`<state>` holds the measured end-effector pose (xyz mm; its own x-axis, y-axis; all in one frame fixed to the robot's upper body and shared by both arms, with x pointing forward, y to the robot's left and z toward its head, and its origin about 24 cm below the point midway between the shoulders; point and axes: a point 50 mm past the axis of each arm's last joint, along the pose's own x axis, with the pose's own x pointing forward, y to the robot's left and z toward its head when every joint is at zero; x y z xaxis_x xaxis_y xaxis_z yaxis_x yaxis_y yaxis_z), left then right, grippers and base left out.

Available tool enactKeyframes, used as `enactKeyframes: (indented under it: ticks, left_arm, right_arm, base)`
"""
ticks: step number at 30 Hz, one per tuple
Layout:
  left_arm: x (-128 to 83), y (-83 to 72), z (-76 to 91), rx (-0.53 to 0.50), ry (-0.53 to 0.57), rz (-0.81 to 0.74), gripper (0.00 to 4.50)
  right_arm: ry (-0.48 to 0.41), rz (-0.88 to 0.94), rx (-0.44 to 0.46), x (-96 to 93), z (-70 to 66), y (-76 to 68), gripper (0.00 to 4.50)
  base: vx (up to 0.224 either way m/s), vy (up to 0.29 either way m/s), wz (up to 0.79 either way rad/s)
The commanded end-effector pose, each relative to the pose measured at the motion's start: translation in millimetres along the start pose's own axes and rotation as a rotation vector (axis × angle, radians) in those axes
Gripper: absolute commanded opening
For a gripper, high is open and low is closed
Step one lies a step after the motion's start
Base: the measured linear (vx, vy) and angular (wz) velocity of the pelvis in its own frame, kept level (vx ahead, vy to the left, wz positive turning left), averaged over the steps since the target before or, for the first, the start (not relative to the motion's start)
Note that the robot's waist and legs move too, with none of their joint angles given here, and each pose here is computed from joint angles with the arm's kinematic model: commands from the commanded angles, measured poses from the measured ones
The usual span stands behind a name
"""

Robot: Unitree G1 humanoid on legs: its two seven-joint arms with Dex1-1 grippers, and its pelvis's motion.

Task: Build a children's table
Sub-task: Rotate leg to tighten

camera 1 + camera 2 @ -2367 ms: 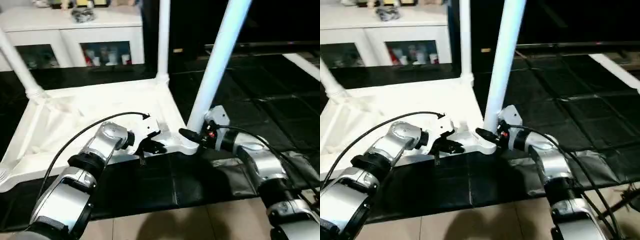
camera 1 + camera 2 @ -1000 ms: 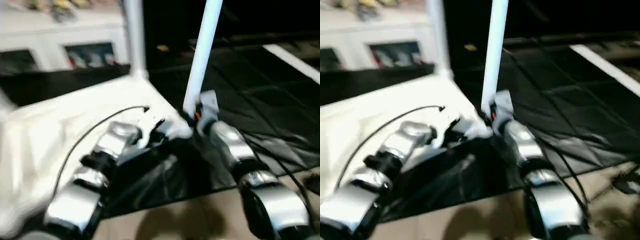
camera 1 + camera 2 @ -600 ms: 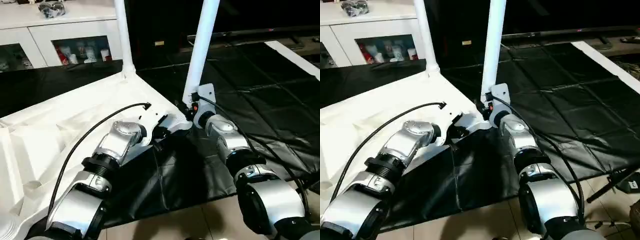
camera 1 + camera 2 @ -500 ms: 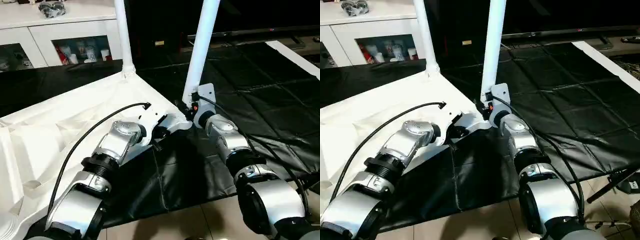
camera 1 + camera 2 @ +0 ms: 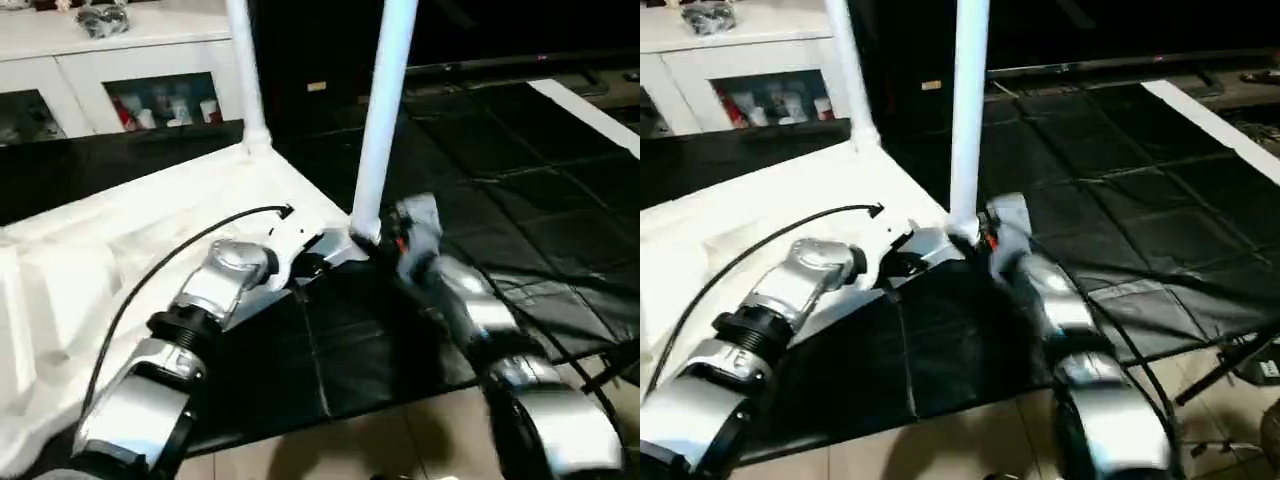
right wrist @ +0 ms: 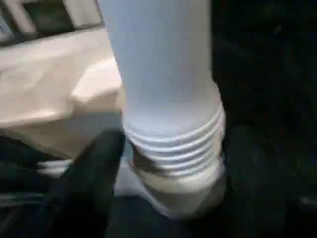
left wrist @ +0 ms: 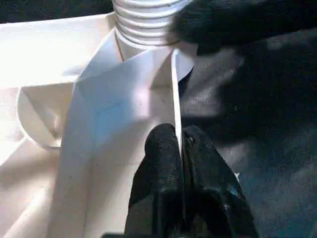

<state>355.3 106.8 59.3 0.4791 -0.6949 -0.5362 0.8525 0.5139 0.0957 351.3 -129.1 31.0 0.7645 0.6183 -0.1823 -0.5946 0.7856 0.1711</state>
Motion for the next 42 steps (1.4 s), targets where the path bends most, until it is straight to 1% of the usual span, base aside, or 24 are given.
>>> enactKeyframes:
  ticks: [1,2,4,5,6,8,9,10,11,12,16,18,19,20,22,25,29,31,34,35,38,39,40,42]
  left_arm:
    - [-1.2,1.3,10.3,0.07,-0.005,-0.038,0.0]
    - [-2.1,0.3,8.0,0.082,0.005,-0.073,0.0]
    - [-2.5,-0.2,7.1,0.092,0.009,-0.091,0.0]
    - [-4.4,-1.2,5.1,0.123,0.017,-0.139,0.0]
    - [-4.9,-1.4,4.5,0.128,0.02,-0.151,0.0]
    - [-6.8,-2.4,3.4,0.162,0.018,-0.196,0.0]
    - [-6.8,-2.4,3.4,0.162,0.018,-0.196,0.0]
    - [-8.6,-2.9,1.5,0.186,0.029,-0.227,0.0]
    - [-12.1,-4.2,-1.8,0.216,0.05,-0.288,0.0]
    - [-13.7,-4.5,-3.4,0.229,0.065,-0.316,0.0]
    - [-17.0,-5.4,-6.8,0.283,0.097,-0.373,0.0]
    - [-18.7,-6.9,-8.7,0.32,0.111,-0.415,0.0]
    - [-18.7,-6.9,-8.7,0.32,0.111,-0.415,0.0]
    - [-19.2,-8.5,-8.9,0.339,0.113,-0.442,0.0]
    - [-20.5,-13.7,-9.8,0.377,0.122,-0.516,0.0]
    - [-21.2,-16.3,-11.4,0.405,0.14,-0.548,0.0]
    - [-22.0,-18.9,-13.3,0.444,0.159,-0.58,0.0]
    - [-22.2,-19.0,-13.2,0.449,0.161,-0.585,0.0]
    - [-22.5,-19.1,-12.9,0.456,0.162,-0.594,0.0]
    - [-22.7,-19.2,-12.8,0.458,0.163,-0.599,0.0]
    - [-22.8,-19.1,-12.6,0.461,0.164,-0.601,0.0]
    - [-22.8,-19.1,-12.6,0.462,0.165,-0.603,0.0]
    - [-22.8,-19.1,-12.6,0.463,0.165,-0.604,0.0]
    - [-22.9,-18.9,-12.7,0.464,0.166,-0.606,0.0]
  right_arm:
    - [0.055,0.07,-0.011,-3.7,-9.9,4.0,3.74]
    - [0.048,0.105,-0.041,-11.4,-8.1,-0.4,3.74]
    - [0.045,0.119,-0.053,-14.9,-7.0,-2.5,3.93]
    - [0.031,0.151,-0.092,-24.8,-1.2,-8.9,3.93]
    - [0.028,0.158,-0.101,-27.2,0.5,-10.5,4.18]
    - [0.023,0.203,-0.137,-35.1,5.8,-13.9,4.25]
    - [0.023,0.203,-0.137,-35.1,5.8,-13.9,4.32]
    - [0.029,0.243,-0.171,-41.0,9.8,-15.9,4.32]
    - [0.046,0.317,-0.241,-51.2,16.9,-18.4,4.42]
    - [0.061,0.361,-0.268,-56.8,20.8,-19.9,4.42]
    - [0.095,0.441,-0.299,-66.7,30.1,-22.3,4.42]
    - [0.124,0.483,-0.345,-70.3,33.8,-20.9,4.42]
    - [0.124,0.483,-0.345,-70.3,33.8,-20.9,4.42]
    - [0.148,0.515,-0.362,-70.9,34.0,-18.5,4.42]
    - [0.182,0.582,-0.385,-68.5,33.3,-10.8,4.42]
    - [0.186,0.607,-0.399,-64.2,32.5,-6.4,4.42]
    - [0.21,0.644,-0.387,-57.0,29.7,-0.8,4.42]
    - [0.22,0.659,-0.378,-54.2,28.2,0.9,4.15]
    - [0.23,0.678,-0.376,-51.9,26.8,3.4,4.03]
    - [0.229,0.686,-0.374,-50.9,27.2,4.5,3.81]
    - [0.226,0.697,-0.366,-49.7,28.2,5.8,3.7]
    - [0.226,0.707,-0.36,-49.1,28.3,6.6,3.53]
    - [0.228,0.71,-0.359,-49.1,28.2,6.7,3.53]
    - [0.234,0.718,-0.355,-49.0,27.6,6.9,3.29]
  base:
    - [0.0,0.0,0.0]
    - [0.0,0.0,0.0]
    - [0.0,0.0,0.0]
    - [0.0,0.0,0.0]
    - [0.0,0.0,0.0]
    - [0.0,0.0,0.0]
    - [0.0,0.0,0.0]
    - [0.0,0.0,0.0]
    - [0.0,0.0,0.0]
    - [0.0,0.0,0.0]
    - [0.0,0.0,0.0]
    - [0.0,0.0,0.0]
    - [0.0,0.0,0.0]
    - [0.0,0.0,0.0]
    - [0.0,0.0,0.0]
    - [0.0,0.0,0.0]
    - [0.0,0.0,0.0]
    - [0.0,0.0,0.0]
    - [0.0,0.0,0.0]
    - [0.0,0.0,0.0]
    - [0.0,0.0,0.0]
    - [0.0,0.0,0.0]
    - [0.0,0.0,0.0]
    - [0.0,0.0,0.0]
